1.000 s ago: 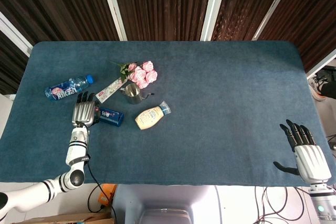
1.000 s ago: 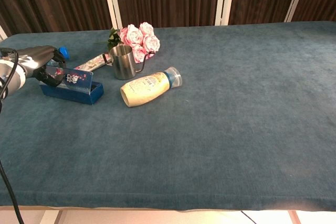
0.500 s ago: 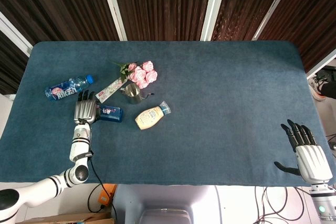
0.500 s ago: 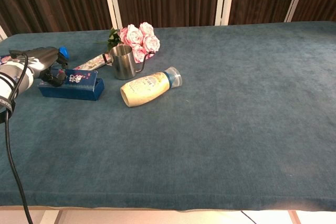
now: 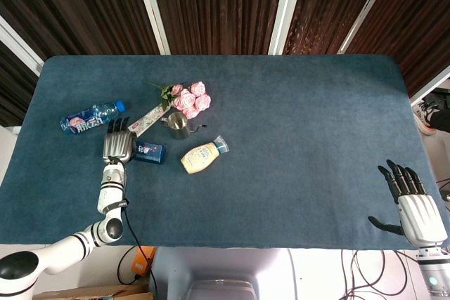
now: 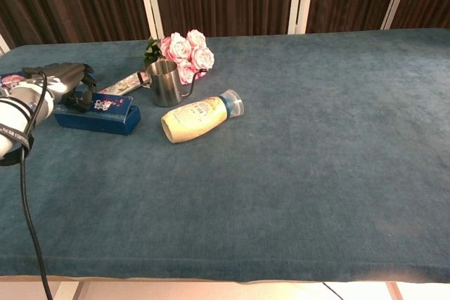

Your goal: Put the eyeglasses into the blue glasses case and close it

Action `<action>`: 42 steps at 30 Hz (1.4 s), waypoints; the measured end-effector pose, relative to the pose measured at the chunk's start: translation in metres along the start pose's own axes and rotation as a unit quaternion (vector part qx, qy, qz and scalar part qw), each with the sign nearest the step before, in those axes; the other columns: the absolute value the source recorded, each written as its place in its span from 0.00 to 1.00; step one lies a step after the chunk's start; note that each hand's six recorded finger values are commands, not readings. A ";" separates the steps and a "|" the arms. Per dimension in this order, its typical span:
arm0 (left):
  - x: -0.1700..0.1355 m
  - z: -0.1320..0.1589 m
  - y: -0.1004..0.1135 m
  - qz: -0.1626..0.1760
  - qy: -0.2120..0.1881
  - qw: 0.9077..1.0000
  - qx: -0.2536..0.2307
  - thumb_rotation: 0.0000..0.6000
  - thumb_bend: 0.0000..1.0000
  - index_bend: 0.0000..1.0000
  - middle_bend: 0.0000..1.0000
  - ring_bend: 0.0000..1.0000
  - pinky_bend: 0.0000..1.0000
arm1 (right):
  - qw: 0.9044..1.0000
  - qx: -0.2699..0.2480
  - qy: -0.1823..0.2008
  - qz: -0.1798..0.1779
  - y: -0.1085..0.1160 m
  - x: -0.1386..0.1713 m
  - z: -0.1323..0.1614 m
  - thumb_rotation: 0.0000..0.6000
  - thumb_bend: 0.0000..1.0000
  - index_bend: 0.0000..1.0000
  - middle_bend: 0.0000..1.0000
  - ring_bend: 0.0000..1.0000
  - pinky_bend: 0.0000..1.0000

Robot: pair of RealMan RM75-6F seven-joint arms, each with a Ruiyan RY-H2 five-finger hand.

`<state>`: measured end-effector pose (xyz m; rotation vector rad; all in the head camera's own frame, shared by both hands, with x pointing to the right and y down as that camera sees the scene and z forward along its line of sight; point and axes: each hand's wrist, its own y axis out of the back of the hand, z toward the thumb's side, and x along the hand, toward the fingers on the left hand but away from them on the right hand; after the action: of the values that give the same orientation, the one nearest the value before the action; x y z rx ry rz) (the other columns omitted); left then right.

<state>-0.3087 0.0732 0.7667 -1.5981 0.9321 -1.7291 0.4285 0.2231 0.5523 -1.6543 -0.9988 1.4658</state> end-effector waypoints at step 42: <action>-0.214 -0.098 0.038 0.025 -0.190 0.981 -0.033 1.00 0.38 0.00 0.00 0.00 0.00 | 0.999 0.023 0.025 0.010 -0.014 0.007 0.016 1.00 0.18 0.00 0.00 0.00 0.00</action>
<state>-0.3868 0.2347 0.6104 -1.8462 0.8358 -1.3043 0.4118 0.2356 0.5593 -1.6643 -0.9172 1.4427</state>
